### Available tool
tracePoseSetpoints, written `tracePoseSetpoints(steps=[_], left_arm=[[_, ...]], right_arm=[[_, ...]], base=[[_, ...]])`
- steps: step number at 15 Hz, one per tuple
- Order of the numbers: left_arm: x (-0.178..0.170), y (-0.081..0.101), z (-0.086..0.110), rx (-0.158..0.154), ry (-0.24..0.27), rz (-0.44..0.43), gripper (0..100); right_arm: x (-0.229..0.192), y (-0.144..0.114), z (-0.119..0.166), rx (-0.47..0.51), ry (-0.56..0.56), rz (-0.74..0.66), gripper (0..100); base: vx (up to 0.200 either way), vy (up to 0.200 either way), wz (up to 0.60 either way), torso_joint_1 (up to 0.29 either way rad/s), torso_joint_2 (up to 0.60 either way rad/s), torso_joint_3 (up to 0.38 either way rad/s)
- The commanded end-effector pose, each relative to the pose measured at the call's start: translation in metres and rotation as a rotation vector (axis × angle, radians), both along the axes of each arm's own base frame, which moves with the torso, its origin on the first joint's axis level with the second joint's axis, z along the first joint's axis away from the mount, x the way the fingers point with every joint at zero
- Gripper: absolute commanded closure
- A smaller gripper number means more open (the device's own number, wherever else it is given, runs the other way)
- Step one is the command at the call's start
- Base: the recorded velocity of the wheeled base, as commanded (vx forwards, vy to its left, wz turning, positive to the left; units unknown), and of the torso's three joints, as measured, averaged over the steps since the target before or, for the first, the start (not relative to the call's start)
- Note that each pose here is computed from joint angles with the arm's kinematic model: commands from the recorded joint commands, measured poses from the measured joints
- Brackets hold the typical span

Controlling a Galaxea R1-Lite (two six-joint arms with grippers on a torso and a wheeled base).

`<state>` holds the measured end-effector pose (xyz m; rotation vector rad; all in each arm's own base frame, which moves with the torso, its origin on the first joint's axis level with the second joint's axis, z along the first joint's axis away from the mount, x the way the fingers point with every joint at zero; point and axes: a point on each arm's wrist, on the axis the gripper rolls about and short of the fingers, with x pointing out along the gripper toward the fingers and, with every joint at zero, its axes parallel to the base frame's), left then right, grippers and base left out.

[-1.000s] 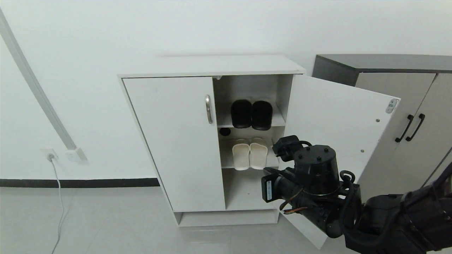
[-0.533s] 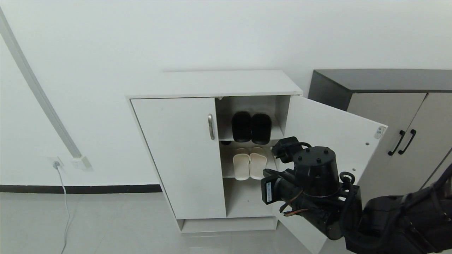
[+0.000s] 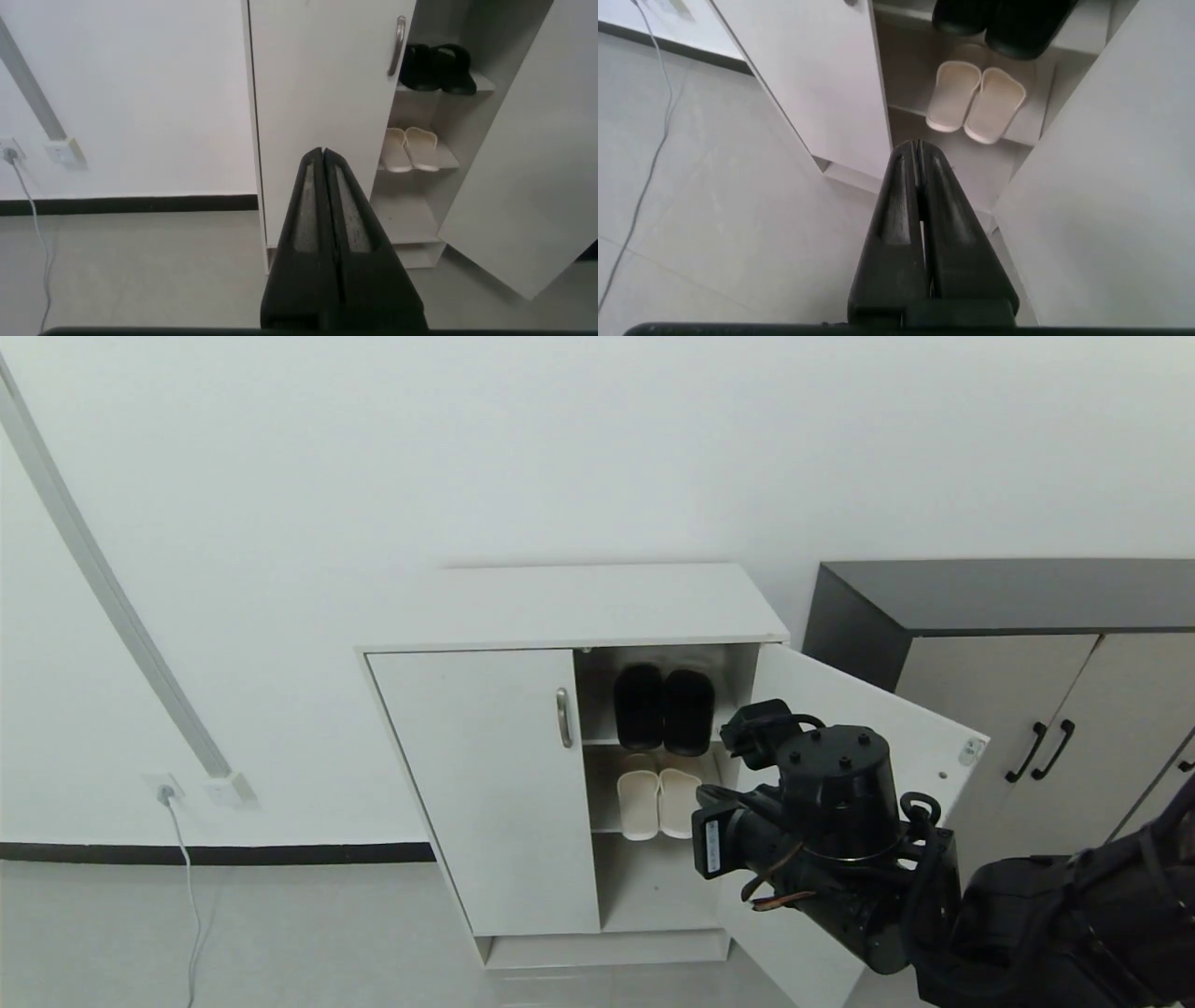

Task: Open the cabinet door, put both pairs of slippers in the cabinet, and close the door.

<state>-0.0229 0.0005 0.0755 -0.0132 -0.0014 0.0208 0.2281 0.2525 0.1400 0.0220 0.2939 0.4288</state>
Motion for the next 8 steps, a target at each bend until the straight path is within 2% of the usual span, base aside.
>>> tracePoseSetpoints(steps=[1, 8], left_arm=[[0.0001, 0.0, 0.0, -0.001, 0.001, 0.001, 100], [0.0001, 0.0, 0.0002, -0.001, 0.0, 0.001, 100]], right_arm=[[-0.0008, 0.0008, 0.0006, 0.001, -0.002, 0.004, 100], [-0.0014, 0.0, 0.0007, 0.002, -0.001, 0.003, 100]], base=[[0.0, 0.0, 0.0, 0.222, -0.52, -0.32], [0.0, 0.0, 0.0, 0.235, -0.56, -0.323]])
